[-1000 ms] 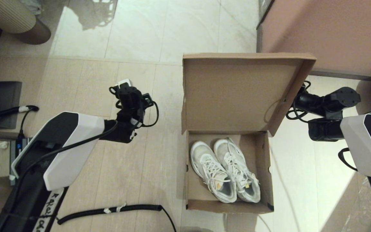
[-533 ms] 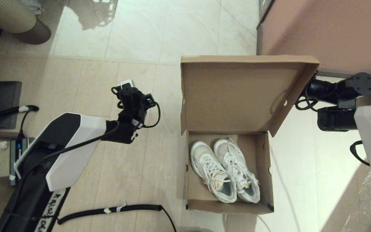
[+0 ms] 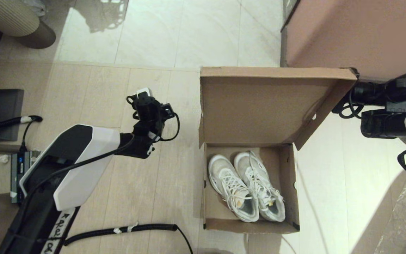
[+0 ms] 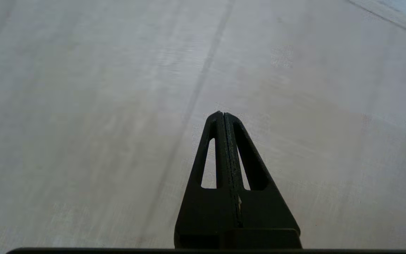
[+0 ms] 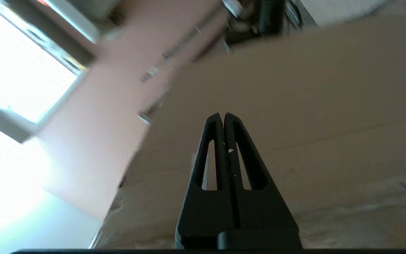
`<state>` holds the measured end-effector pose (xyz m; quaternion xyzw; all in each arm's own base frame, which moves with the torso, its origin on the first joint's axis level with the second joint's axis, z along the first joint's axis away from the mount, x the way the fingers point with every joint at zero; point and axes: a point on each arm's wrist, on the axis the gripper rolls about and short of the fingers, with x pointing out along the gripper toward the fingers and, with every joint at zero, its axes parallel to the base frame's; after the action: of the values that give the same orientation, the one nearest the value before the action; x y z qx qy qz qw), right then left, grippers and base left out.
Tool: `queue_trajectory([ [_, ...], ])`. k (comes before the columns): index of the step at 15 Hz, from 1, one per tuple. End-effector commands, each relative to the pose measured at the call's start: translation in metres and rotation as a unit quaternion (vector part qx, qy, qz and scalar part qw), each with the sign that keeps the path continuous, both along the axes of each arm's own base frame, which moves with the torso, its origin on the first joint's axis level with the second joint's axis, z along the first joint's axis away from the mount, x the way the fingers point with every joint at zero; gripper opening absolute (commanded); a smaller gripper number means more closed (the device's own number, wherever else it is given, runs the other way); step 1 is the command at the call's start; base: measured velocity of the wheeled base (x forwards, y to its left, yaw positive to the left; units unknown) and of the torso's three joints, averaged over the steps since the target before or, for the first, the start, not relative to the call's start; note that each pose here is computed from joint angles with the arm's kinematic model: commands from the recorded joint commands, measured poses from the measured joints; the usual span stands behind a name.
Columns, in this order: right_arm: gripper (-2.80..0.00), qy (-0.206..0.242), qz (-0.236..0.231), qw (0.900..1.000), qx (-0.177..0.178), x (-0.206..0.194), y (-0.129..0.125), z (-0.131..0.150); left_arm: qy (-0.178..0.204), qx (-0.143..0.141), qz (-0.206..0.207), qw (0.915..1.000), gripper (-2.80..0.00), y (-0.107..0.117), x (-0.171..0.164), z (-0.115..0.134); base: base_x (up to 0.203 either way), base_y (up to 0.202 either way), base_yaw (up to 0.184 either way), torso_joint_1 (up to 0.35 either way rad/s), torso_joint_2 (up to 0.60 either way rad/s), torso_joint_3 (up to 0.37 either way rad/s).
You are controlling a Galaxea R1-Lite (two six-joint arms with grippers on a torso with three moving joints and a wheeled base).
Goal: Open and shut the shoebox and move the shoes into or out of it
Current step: Close the shoe box
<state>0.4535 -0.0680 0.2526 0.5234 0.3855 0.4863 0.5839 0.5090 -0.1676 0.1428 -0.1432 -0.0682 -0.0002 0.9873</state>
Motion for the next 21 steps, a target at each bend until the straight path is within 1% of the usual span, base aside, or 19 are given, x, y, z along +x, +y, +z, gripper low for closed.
queue_trajectory([
  [1, -2.80, -0.003, 0.003, 1.000, -0.013, -0.006, -0.003, 0.008, -0.003, -0.002, -0.005, 1.0000, -2.80, -0.006, -0.002, 0.001, 0.000, 0.000, 0.000, 0.000, 0.00, 0.000],
  [3, -2.80, -0.004, -0.002, 1.000, -0.013, -0.011, -0.007, 0.015, -0.002, -0.002, -0.006, 1.0000, -2.80, -0.006, -0.002, 0.000, 0.000, 0.000, 0.000, 0.000, 0.00, 0.000],
  [8, -2.80, 0.021, -0.003, 1.000, -0.007, -0.020, -0.006, 0.023, -0.001, -0.001, -0.009, 1.0000, -2.80, -0.007, -0.002, -0.001, 0.000, 0.000, 0.000, 0.000, 0.00, 0.000],
  [12, -2.80, 0.071, 0.002, 0.997, 0.004, -0.033, 0.001, 0.016, -0.001, 0.001, -0.023, 0.9997, -2.80, -0.009, -0.002, -0.001, 0.000, 0.000, 0.000, 0.000, 0.00, 0.000],
  [17, -2.80, 0.098, 0.008, 0.995, 0.009, -0.055, 0.011, 0.011, -0.002, 0.001, -0.023, 0.9997, -2.80, -0.008, -0.002, -0.001, 0.000, 0.000, 0.000, 0.000, 0.00, 0.000],
  [21, -2.80, 0.143, 0.008, 0.990, 0.017, -0.086, 0.018, -0.009, -0.002, 0.002, -0.033, 0.9994, -2.80, -0.009, -0.002, -0.001, 0.000, 0.000, 0.000, 0.000, 0.00, 0.000],
])
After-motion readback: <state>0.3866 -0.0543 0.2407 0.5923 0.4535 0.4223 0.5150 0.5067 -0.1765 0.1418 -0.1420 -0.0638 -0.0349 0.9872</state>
